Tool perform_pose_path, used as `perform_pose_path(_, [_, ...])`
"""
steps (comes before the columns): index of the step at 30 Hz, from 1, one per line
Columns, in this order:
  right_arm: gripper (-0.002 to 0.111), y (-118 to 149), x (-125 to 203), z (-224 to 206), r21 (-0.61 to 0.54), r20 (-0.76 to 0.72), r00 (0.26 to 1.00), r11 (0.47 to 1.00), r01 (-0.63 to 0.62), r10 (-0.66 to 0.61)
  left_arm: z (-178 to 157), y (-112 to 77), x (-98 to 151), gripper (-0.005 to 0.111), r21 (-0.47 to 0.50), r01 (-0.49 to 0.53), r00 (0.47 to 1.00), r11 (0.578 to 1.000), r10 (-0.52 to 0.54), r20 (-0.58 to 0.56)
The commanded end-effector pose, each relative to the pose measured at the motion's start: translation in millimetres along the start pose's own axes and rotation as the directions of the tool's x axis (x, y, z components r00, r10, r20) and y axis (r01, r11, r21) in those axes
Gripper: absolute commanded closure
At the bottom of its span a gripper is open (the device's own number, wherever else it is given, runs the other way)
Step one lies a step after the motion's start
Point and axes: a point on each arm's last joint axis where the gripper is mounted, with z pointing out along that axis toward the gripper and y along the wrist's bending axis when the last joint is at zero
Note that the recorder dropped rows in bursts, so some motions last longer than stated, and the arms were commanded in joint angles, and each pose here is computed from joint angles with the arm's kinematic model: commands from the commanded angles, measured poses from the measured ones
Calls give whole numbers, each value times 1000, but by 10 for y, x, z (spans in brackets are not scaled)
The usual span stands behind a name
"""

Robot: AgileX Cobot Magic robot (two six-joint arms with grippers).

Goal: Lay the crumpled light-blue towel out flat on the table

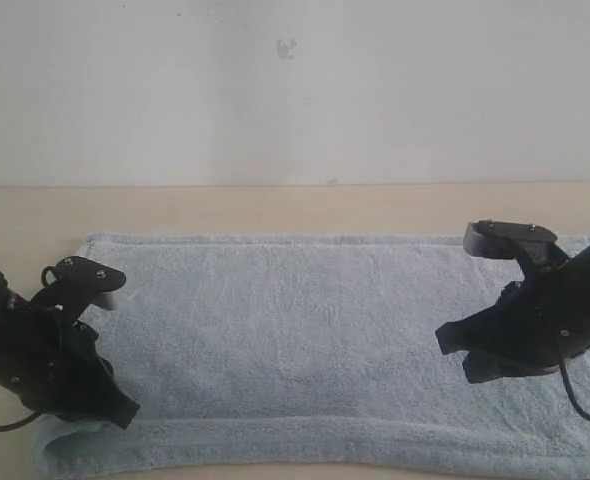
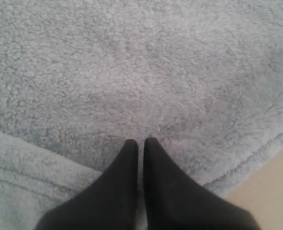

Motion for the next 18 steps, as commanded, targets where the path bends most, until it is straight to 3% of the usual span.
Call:
perform_pose_path(1, [108,-41,33,110,7,-36,999,1000,12,-11,-130,45,99,103,-87,-48,994,995,39,-106])
perform_pose_path(4, [108,-49,41,135,7,-45,999,1000,9,-9,-227,147,221,103,-203,-80,969,976,28,-245])
perform_pose_path(6, [108,-49,41,135,7,-45,999,1000,9,-9,-316,219,285,103,-310,-40,953,950,-57,-299])
perform_pose_path(8, [108,-45,46,135,4,-50,999,1000,9,-9,-433,294,343,103,-436,6,933,900,-162,-321])
perform_pose_path(10, [108,-45,46,135,4,-50,999,1000,5,-5,-588,382,390,103,-573,12,916,820,-239,-323])
perform_pose_path(12, [108,-43,44,129,4,-48,999,1000,5,-5,-704,387,389,103,-609,29,922,793,-256,-290])
perform_pose_path(14, [108,-32,17,78,9,-22,1000,1000,11,-11,-781,341,348,103,-581,71,946,811,-239,-218])
perform_pose_path(18, [108,-133,-57,-148,65,48,999,998,20,-24,-892,160,230,103,-411,88,989,907,-128,-72])
